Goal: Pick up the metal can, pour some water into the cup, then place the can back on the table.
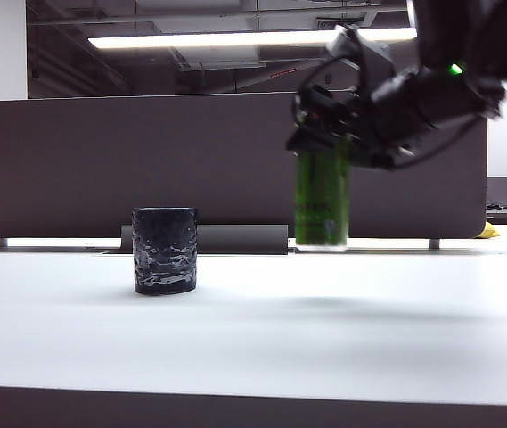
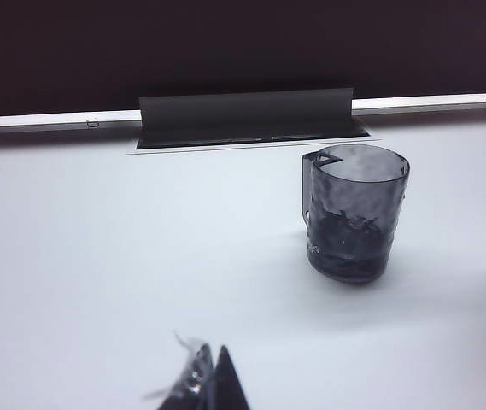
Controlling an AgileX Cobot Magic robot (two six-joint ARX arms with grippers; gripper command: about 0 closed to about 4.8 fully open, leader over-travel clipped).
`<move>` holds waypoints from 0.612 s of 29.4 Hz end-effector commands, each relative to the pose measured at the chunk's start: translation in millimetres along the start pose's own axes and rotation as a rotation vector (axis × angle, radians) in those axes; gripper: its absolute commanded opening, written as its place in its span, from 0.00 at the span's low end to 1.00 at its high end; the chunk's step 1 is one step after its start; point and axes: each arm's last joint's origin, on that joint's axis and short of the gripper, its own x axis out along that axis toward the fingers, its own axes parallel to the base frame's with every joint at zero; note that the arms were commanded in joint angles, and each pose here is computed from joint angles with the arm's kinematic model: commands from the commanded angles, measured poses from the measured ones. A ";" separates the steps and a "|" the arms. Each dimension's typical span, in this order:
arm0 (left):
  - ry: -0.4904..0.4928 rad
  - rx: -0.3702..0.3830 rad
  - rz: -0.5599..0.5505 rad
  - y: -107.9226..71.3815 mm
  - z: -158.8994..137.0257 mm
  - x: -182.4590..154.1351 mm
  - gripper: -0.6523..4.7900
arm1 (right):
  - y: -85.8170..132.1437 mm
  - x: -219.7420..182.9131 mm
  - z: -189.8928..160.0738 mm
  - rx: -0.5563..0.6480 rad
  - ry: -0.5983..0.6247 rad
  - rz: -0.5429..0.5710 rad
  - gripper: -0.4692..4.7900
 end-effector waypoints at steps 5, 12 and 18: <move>-0.014 0.000 0.001 0.1 1.6 0.0 0.11 | -2.8 -17.5 -19.0 0.031 -0.064 0.004 0.59; -0.014 0.000 0.001 0.1 1.6 0.0 0.11 | -2.6 -27.1 -32.7 -0.039 -0.072 -0.003 0.59; -0.014 0.000 0.001 0.1 1.6 0.0 0.11 | -2.9 -27.3 -34.5 -0.133 -0.066 -0.010 0.59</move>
